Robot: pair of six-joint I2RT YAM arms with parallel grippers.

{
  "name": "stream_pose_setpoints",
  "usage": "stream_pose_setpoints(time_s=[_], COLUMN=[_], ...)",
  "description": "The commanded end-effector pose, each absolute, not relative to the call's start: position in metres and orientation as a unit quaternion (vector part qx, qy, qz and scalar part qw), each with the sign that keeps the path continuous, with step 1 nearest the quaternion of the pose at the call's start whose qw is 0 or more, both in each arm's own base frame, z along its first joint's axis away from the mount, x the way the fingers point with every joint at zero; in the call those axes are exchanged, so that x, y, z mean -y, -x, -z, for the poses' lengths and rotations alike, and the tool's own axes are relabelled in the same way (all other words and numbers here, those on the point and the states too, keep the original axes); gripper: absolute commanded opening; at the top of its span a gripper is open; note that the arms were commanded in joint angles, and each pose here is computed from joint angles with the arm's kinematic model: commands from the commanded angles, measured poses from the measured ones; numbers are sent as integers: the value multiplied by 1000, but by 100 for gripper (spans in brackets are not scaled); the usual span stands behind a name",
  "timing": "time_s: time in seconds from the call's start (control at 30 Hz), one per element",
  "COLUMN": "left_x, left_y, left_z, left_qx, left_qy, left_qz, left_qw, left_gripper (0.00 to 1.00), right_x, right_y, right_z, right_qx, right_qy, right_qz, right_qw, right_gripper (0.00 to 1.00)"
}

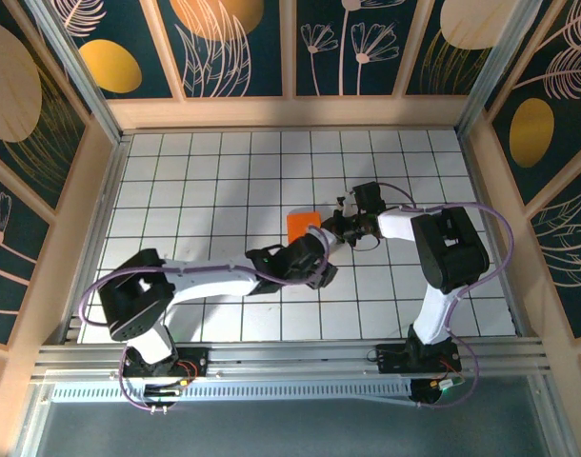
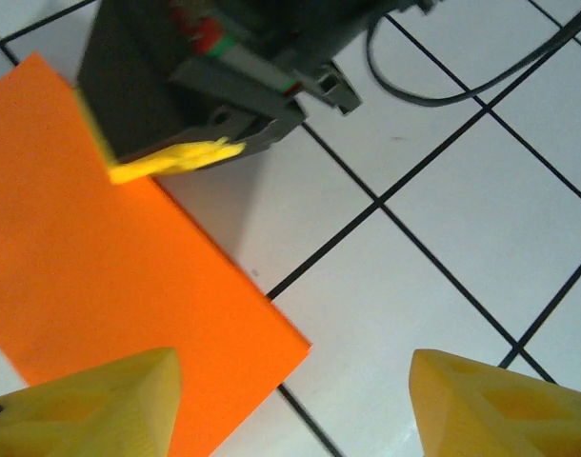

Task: Fold a paper plane with a square sheet of paper (fold left side to right side)
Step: Fold the triangle a second time at the center of the table.

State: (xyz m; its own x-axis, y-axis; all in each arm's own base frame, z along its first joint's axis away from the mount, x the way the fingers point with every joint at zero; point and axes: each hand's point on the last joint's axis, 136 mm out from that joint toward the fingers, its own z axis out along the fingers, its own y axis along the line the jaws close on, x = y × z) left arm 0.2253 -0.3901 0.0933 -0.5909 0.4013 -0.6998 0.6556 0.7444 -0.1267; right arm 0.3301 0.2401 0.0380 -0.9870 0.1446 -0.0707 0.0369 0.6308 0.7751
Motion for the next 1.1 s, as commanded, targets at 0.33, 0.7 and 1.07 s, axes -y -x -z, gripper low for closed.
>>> stream_pose_setpoints(time_s=[0.33,0.7,1.07], left_x=[379,375,378], left_y=[-239,-245,-245], left_z=[-52,-52,-64], left_qx=[-877,-877,-876], left_qy=[-336,-317,-307], left_qz=[-15,-43,-20], left_qw=[343,357,372], left_gripper=[72,63,0], right_x=[-239,-239,-238], right_y=[-338,-338,-345], right_z=[-51,-47,-58], right_qx=[-898,-900,-899], right_qy=[-49,-48,-37], right_qz=[-431,-428,-427], right_qw=[75,73,94], right_gripper=[5,5,15])
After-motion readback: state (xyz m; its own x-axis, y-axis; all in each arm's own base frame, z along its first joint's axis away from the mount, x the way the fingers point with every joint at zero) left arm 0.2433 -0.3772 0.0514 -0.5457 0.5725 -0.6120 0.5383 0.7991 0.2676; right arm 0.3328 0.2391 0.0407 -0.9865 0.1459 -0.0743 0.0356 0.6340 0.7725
